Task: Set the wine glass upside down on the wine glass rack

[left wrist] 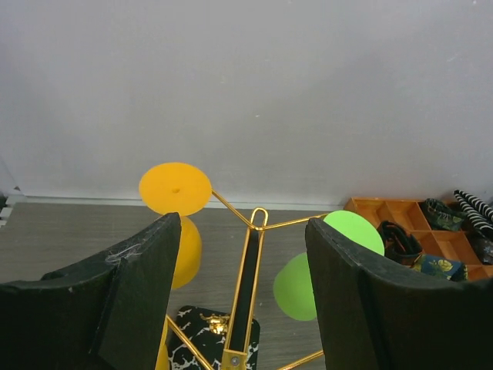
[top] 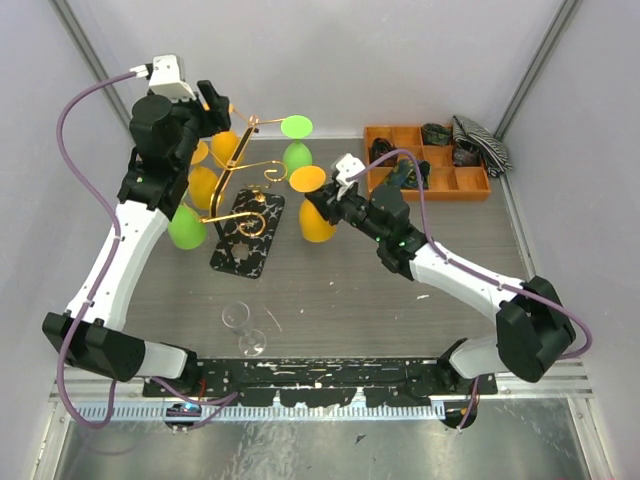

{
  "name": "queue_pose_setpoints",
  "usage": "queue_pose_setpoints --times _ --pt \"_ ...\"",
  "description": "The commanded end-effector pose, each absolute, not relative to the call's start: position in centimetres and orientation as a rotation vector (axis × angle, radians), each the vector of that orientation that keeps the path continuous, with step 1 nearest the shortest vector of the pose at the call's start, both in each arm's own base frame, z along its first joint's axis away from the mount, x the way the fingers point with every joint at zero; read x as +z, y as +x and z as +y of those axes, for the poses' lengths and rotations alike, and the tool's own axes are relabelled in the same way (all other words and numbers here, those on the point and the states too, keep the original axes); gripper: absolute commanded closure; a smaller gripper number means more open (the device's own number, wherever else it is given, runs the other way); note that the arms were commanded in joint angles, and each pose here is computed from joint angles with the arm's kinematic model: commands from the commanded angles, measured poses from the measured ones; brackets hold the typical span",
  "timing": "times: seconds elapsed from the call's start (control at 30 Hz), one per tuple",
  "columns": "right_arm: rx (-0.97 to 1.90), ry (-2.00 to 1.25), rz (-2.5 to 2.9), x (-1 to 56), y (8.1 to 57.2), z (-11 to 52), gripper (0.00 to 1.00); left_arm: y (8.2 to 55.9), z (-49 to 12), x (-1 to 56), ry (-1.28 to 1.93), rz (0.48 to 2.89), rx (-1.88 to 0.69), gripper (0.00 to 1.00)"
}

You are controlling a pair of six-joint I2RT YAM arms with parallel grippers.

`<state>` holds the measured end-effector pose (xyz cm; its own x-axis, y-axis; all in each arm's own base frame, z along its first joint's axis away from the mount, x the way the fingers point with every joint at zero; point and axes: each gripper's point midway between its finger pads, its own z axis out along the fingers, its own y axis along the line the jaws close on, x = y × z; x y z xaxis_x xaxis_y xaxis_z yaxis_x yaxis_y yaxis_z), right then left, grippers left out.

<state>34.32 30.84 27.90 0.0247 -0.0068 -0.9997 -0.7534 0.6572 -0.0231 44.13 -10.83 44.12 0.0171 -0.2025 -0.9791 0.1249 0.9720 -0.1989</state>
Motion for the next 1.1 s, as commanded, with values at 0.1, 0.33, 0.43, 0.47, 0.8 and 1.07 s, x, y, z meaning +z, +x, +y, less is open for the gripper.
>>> queue_pose_setpoints --times 0.1,0.33,0.43,0.47,0.8,1.07 --pt "0.682 -0.646 1.187 33.2 33.4 33.6 0.99 42.7 -9.8 45.7 -0.065 1.481 -0.263 0.28" --pt "0.752 -0.634 1.18 31.8 33.0 35.8 0.99 42.5 -9.3 45.5 -0.07 1.491 -0.247 0.28" --pt "0.77 -0.611 1.159 32.2 33.3 36.4 0.99 42.4 -9.2 45.3 -0.07 1.494 -0.244 0.28" --pt "0.77 -0.606 1.155 32.3 33.5 36.7 0.99 42.4 -9.2 45.2 -0.071 1.495 -0.242 0.28" --pt "0.812 -0.567 1.113 32.4 35.1 38.7 0.99 42.2 -8.8 44.9 -0.078 1.5 -0.227 0.28" --pt "0.815 -0.582 1.112 32.1 36.5 40.4 0.99 42.1 -8.5 44.4 -0.076 1.51 -0.208 0.28"
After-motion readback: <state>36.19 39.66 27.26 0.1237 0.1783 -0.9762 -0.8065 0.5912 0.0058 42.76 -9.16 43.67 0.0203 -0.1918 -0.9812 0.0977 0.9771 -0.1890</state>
